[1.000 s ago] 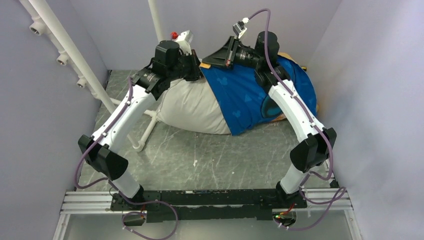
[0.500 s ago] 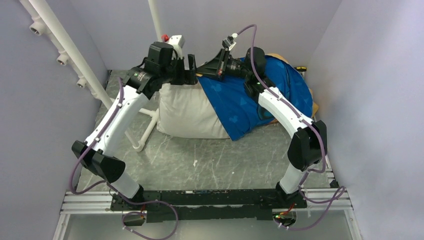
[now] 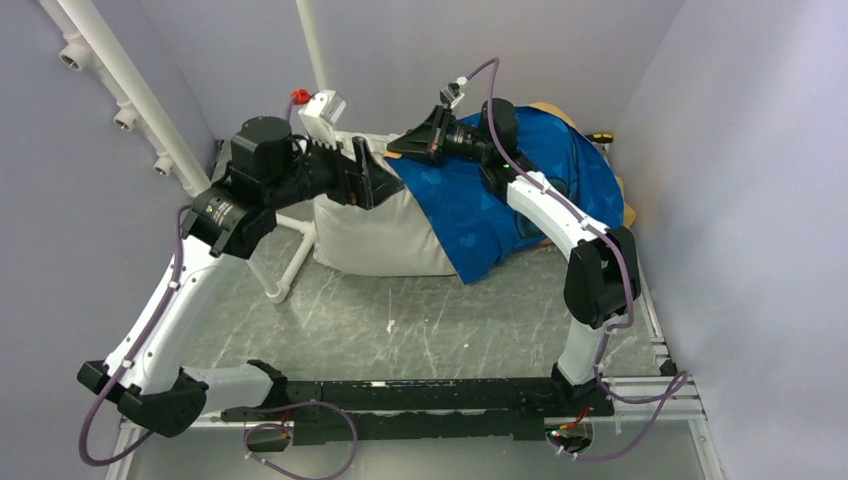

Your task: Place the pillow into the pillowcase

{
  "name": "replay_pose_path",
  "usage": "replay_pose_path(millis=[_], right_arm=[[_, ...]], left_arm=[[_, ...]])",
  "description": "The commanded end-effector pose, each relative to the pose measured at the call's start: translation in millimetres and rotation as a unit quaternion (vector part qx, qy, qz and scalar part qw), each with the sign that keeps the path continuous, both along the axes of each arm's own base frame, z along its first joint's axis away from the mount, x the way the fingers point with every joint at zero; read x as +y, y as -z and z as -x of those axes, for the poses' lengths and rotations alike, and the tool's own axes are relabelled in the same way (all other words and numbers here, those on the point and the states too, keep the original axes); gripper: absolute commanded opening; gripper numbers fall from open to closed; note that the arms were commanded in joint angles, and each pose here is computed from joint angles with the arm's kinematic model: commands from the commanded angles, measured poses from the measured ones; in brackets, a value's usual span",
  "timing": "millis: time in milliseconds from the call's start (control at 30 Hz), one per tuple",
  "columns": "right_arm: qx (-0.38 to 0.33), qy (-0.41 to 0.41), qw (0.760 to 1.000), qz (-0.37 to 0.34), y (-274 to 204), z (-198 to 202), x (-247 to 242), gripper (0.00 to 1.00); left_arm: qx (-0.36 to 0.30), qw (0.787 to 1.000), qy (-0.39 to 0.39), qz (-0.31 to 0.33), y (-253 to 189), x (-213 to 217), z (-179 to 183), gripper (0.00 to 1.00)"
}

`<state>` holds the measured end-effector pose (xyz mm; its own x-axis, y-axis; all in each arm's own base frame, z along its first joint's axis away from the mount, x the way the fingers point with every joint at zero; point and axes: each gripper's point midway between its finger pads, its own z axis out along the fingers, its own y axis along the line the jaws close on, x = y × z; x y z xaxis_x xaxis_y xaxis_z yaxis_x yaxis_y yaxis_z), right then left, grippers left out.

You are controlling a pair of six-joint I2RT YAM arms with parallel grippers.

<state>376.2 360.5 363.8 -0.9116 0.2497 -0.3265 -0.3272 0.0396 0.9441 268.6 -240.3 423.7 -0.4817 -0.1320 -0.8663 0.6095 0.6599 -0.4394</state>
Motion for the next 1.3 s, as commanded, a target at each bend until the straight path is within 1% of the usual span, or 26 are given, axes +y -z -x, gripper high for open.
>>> replay_pose_path(millis=[0, 67, 167, 267, 333, 400, 467, 533, 600, 633, 700, 733, 767, 800, 833, 867, 933, 967, 1033, 1100, 1133, 1200, 1267], right_arm=[[-0.074, -0.017, 0.996, -0.044, -64.0, 21.4, -5.2, 0.0], [-0.085, -0.019, 0.995, -0.056, -80.9, 28.6, -10.0, 0.0], [-0.103, -0.024, 0.992, -0.07, -104.9, 40.6, -17.1, 0.0], [-0.117, -0.024, 0.99, -0.073, -120.6, 52.1, -22.8, 0.0], [-0.124, -0.024, 0.989, -0.075, -129.3, 59.3, -26.8, 0.0], [-0.129, -0.02, 0.989, -0.076, -134.5, 63.3, -29.4, 0.0], [-0.129, -0.02, 0.989, -0.075, -135.2, 65.4, -30.5, 0.0], [-0.125, -0.019, 0.989, -0.073, -131.6, 65.7, -30.7, 0.0], [-0.12, -0.018, 0.99, -0.067, -126.2, 63.9, -29.9, 0.0], [-0.118, -0.017, 0.991, -0.064, -122.8, 62.2, -29.2, 0.0], [-0.114, -0.017, 0.991, -0.064, -119.7, 60.9, -28.6, 0.0], [-0.112, -0.018, 0.991, -0.066, -119.0, 61.0, -28.5, 0.0], [-0.112, -0.019, 0.991, -0.064, -117.6, 60.9, -28.3, 0.0], [-0.112, -0.02, 0.992, -0.06, -115.3, 60.9, -28.0, 0.02], [-0.113, -0.022, 0.992, -0.054, -113.4, 62.3, -28.4, 0.07], [-0.122, -0.021, 0.991, -0.043, -109.6, 63.5, -29.2, 0.16], [-0.145, -0.005, 0.989, -0.011, -105.1, 66.0, -34.5, 0.39], [-0.161, 0.009, 0.987, 0.012, -103.7, 68.2, -39.2, 0.52], [-0.196, 0.045, 0.977, 0.072, -96.9, 72.1, -52.4, 0.73], [-0.228, 0.087, 0.96, 0.14, -85.0, 74.5, -71.8, 0.87], [-0.237, 0.103, 0.95, 0.178, -73.1, 76.0, -82.4, 0.92], [-0.278, 0.123, 0.927, 0.219, -61.4, 80.5, -98.2, 0.99], [-0.312, 0.148, 0.906, 0.246, -52.8, 84.8, -113.5, 1.0]], left_arm=[[0.003, 0.994, 0.096, 0.061, 8.1, -36.5, 5.5, 0.94], [0.025, 0.991, 0.117, 0.063, 28.8, -47.0, 1.5, 0.91], [0.031, 0.987, 0.141, 0.071, 58.2, -59.1, -5.0, 0.9], [0.024, 0.987, 0.146, 0.067, 73.7, -66.9, -17.4, 0.9], [0.022, 0.988, 0.143, 0.059, 80.0, -70.0, -26.3, 0.9], [0.003, 0.986, 0.151, 0.066, 77.0, -74.7, -30.6, 0.9], [-0.017, 0.983, 0.166, 0.081, 70.6, -79.4, -31.5, 0.85], [-0.049, 0.976, 0.186, 0.1, 55.8, -84.9, -29.9, 0.72], [-0.068, 0.97, 0.203, 0.114, 43.5, -88.4, -26.5, 0.56], [-0.073, 0.968, 0.209, 0.12, 39.1, -89.6, -25.0, 0.52], [-0.082, 0.966, 0.211, 0.129, 32.1, -90.5, -25.1, 0.52], [-0.082, 0.966, 0.207, 0.129, 31.3, -90.6, -26.4, 0.46], [-0.082, 0.967, 0.204, 0.128, 31.9, -90.3, -27.7, 0.33], [-0.08, 0.969, 0.197, 0.124, 33.2, -89.4, -29.6, 0.15], [-0.077, 0.972, 0.188, 0.121, 34.9, -88.1, -31.9, 0.01], [-0.075, 0.974, 0.179, 0.118, 36.5, -86.7, -33.9, 0.0], [-0.074, 0.976, 0.166, 0.118, 39.3, -83.9, -36.7, 0.0], [-0.074, 0.977, 0.161, 0.12, 38.8, -82.6, -37.6, 0.0], [-0.074, 0.977, 0.156, 0.124, 35.4, -80.5, -38.7, 0.0], [-0.069, 0.978, 0.154, 0.125, 31.7, -79.5, -38.3, 0.0], [-0.069, 0.977, 0.156, 0.126, 29.4, -79.5, -37.9, 0.0], [-0.067, 0.977, 0.156, 0.13, 24.9, -78.7, -37.7, 0.0], [-0.067, 0.976, 0.158, 0.135, 19.6, -79.0, -36.4, 0.0]])
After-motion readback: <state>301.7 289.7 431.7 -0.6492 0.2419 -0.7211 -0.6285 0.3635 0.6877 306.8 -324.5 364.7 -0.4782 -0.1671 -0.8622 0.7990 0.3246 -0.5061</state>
